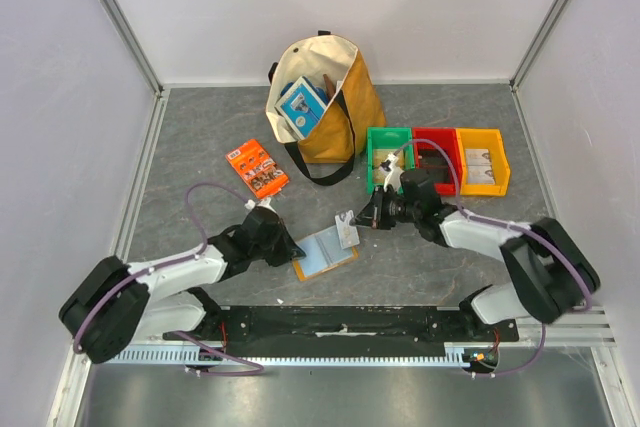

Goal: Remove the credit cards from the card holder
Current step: Remove the credit card from the card holder, then place the credit card in the storage box.

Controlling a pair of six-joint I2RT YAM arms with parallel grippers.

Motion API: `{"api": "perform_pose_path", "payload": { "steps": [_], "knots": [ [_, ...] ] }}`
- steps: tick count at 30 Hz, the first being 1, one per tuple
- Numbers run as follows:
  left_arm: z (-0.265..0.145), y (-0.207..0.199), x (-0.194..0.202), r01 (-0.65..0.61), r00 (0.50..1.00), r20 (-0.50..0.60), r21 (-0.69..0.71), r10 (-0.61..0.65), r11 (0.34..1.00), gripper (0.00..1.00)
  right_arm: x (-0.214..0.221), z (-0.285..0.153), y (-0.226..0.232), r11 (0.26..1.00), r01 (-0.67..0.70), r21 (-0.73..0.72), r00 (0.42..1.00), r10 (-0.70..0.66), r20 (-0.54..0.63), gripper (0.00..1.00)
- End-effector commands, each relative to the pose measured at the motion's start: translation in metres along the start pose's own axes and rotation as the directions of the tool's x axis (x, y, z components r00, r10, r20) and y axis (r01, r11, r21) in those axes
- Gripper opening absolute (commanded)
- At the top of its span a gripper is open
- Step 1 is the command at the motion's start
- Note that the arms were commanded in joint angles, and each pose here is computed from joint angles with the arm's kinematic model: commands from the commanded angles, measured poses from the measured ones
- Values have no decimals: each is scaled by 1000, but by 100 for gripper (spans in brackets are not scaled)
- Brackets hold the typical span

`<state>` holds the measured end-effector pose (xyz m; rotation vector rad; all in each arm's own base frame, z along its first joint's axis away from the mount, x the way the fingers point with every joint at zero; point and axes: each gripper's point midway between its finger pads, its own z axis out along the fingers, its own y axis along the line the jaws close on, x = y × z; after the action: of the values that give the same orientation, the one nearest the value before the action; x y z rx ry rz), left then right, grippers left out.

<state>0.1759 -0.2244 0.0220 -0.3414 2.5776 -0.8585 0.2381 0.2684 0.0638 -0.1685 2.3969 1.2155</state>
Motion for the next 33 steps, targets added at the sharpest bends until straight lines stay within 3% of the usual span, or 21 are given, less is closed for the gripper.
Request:
{"api": "perform_pose_path", "payload": {
  "steps": [1,5,7,10,14,20,28,33],
  "knots": [
    [-15,9,-14,-51,994,90,-33,54,998,18,-30,-24,18,1000,25,15,987,-27,160,0],
    [-41,-27,-42,-99,972,223,81,78,992,55,-54,-48,43,999,25,-39,950,-11,311,0],
    [-55,-46,-53,-126,958,276,147,82,981,68,-60,-58,56,996,2,-93,931,32,363,0],
    [-75,-77,-64,-171,939,335,265,76,949,76,-68,-74,76,980,-9,-198,894,97,438,0],
    [-101,-124,-68,-247,924,376,455,67,856,78,-71,-93,94,947,-19,-321,852,184,491,0],
    [-120,-170,-70,-302,919,390,608,55,735,79,-73,-110,112,902,-8,-431,808,260,528,0],
    [-117,-206,-61,-330,927,365,682,86,652,75,-70,-114,124,875,18,-484,796,280,537,0],
    [-111,-210,-59,-321,932,353,686,87,653,67,-68,-115,126,867,32,-496,794,280,540,0]
  ]
}}
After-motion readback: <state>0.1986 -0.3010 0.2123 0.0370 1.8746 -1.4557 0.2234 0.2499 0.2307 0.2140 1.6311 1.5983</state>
